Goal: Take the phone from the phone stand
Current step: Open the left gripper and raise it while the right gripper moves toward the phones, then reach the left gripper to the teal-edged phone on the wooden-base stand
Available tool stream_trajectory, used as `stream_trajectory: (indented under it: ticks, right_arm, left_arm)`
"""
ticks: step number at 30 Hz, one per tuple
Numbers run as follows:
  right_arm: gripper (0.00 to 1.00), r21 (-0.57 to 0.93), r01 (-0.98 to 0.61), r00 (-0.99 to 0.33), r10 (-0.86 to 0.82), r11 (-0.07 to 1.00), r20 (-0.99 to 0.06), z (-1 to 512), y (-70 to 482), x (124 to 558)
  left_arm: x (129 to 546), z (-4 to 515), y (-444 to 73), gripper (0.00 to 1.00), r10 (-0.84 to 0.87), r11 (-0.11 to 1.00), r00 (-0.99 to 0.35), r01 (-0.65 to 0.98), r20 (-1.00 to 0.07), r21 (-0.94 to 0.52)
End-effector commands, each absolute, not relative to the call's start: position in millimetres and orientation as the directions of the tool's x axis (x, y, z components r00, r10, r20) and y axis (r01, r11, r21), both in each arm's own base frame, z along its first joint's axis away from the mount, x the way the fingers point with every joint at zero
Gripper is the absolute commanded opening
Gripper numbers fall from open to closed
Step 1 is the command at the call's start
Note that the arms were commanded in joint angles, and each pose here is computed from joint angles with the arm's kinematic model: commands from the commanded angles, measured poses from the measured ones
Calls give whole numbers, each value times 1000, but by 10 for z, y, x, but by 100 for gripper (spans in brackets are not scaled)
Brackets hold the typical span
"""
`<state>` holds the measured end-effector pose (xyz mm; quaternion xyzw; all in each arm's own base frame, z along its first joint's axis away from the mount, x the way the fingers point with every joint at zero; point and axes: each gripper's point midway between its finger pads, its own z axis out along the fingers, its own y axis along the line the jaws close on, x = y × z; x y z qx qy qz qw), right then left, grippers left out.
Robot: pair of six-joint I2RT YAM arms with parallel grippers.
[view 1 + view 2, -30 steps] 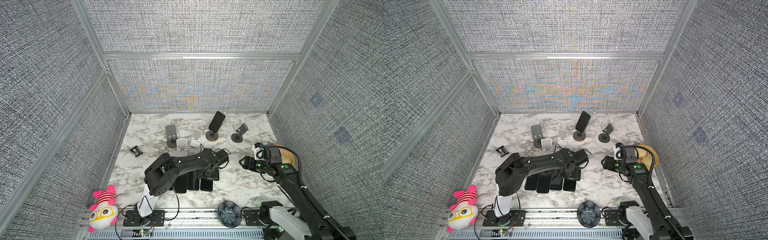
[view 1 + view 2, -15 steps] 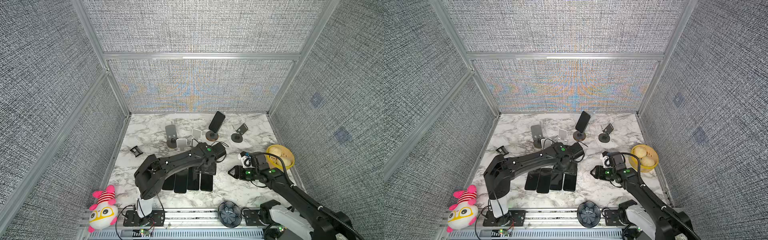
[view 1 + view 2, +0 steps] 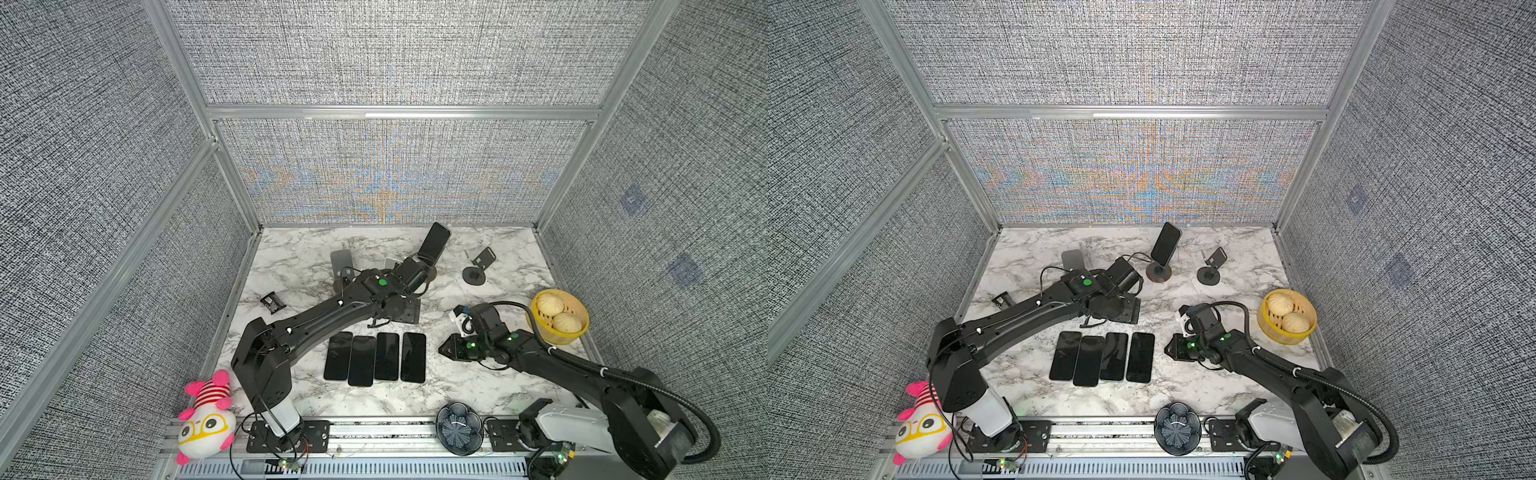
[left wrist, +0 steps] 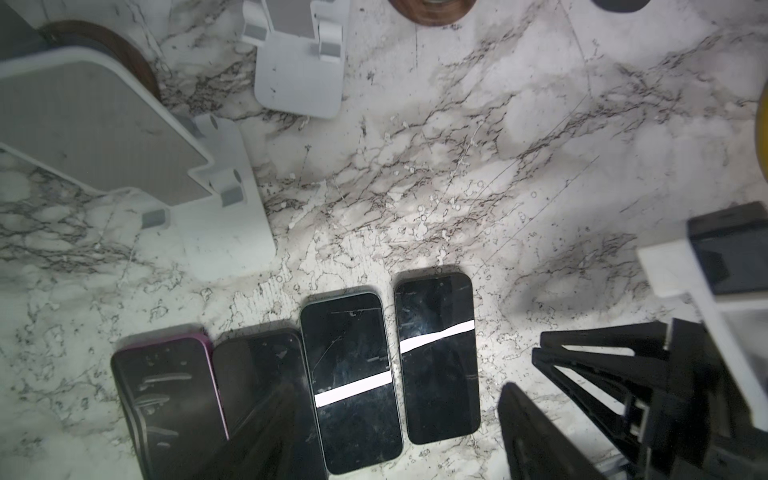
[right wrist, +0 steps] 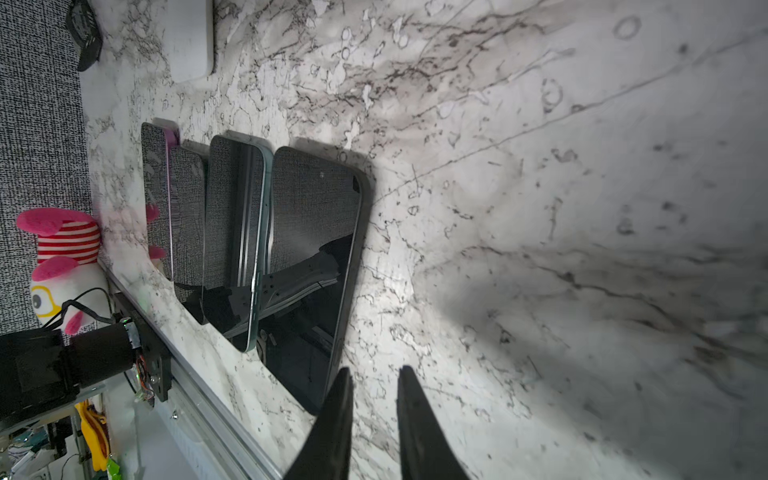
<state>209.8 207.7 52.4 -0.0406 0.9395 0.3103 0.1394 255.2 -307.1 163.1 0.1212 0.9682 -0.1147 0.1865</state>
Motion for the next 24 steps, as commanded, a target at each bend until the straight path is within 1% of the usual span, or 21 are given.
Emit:
stream_trajectory:
  ticks: [1,14,24]
  right_arm:
    - [21,575,-183,-946,16,797,-323,554,2189,2216]
    - [21,574,-185,-956,-10,798,-294,350,2387,2205]
    - [21,579,-197,-958,-30,791,-284,285,2526,2200]
  left_arm:
    - [2664,1781,-3226,78,189,915,-860,330,-475,-234]
    - [2881,1962,-3208,78,163,896,-786,371,-597,-245]
    - [2955,1941,-3246,78,168,896,-794,370,-585,-245]
